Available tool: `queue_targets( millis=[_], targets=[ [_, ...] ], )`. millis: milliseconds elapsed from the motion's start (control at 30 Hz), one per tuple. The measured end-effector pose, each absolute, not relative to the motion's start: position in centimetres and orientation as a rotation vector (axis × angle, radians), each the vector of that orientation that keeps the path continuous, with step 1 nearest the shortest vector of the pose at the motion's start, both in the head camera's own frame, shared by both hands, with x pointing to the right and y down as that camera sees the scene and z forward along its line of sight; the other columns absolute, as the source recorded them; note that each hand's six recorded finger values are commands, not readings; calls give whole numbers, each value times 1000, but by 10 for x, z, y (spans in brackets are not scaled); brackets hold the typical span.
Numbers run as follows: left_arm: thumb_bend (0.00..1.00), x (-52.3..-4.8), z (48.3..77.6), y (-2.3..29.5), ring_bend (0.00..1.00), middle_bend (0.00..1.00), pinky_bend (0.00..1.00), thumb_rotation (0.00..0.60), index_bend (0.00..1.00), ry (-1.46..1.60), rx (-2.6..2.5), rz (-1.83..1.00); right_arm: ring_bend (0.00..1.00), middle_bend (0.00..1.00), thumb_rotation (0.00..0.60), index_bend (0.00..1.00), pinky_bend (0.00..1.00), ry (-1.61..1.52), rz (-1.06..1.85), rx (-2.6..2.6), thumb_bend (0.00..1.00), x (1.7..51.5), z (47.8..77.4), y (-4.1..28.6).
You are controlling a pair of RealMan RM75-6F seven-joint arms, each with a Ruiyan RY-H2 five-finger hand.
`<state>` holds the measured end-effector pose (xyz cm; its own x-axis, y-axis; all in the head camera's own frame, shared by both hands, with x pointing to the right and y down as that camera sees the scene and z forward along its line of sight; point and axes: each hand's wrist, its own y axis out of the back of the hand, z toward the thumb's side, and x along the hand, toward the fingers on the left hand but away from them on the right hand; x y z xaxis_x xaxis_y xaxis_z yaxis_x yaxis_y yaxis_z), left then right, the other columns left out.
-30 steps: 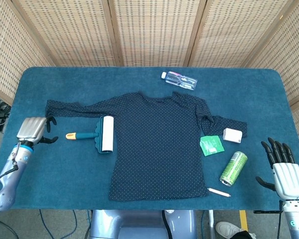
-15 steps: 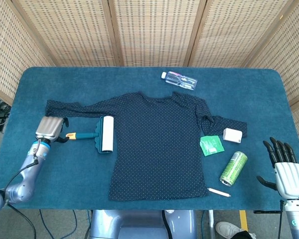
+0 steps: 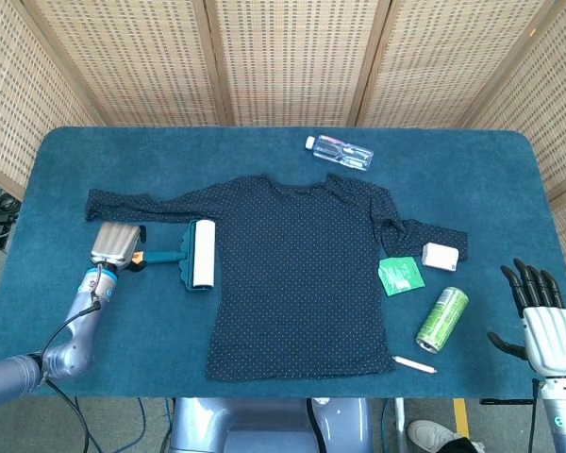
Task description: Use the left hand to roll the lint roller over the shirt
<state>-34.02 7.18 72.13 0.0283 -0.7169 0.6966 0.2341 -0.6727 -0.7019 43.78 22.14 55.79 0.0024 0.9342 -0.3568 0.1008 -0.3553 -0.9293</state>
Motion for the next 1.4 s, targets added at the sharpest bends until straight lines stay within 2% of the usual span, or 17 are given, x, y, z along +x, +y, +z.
queue_targets(
  millis=[600,1233,1267,1333,1400],
  targets=[
    [289,-320,736,74,612,701,663,600,442,442,-1589,-1737,0,0,600,0,0,-1129,1431,-1550,84,442,557,220],
    [294,-313,752,81,620,709,672,600,454,403,-1592,-1755,0,0,600,0,0,-1137,1436,-1556,84,443,559,219],
    [316,-313,754,82,620,709,672,600,472,401,-1591,-1756,0,0,600,0,0,-1137,1435,-1557,84,443,559,219],
    [496,-312,756,83,626,719,673,600,592,398,-1587,-1757,0,0,600,0,0,-1138,1432,-1558,84,443,558,219],
    [790,-311,758,84,637,734,674,600,785,395,-1587,-1758,0,0,600,0,0,-1140,1429,-1558,84,442,558,219]
  ],
)
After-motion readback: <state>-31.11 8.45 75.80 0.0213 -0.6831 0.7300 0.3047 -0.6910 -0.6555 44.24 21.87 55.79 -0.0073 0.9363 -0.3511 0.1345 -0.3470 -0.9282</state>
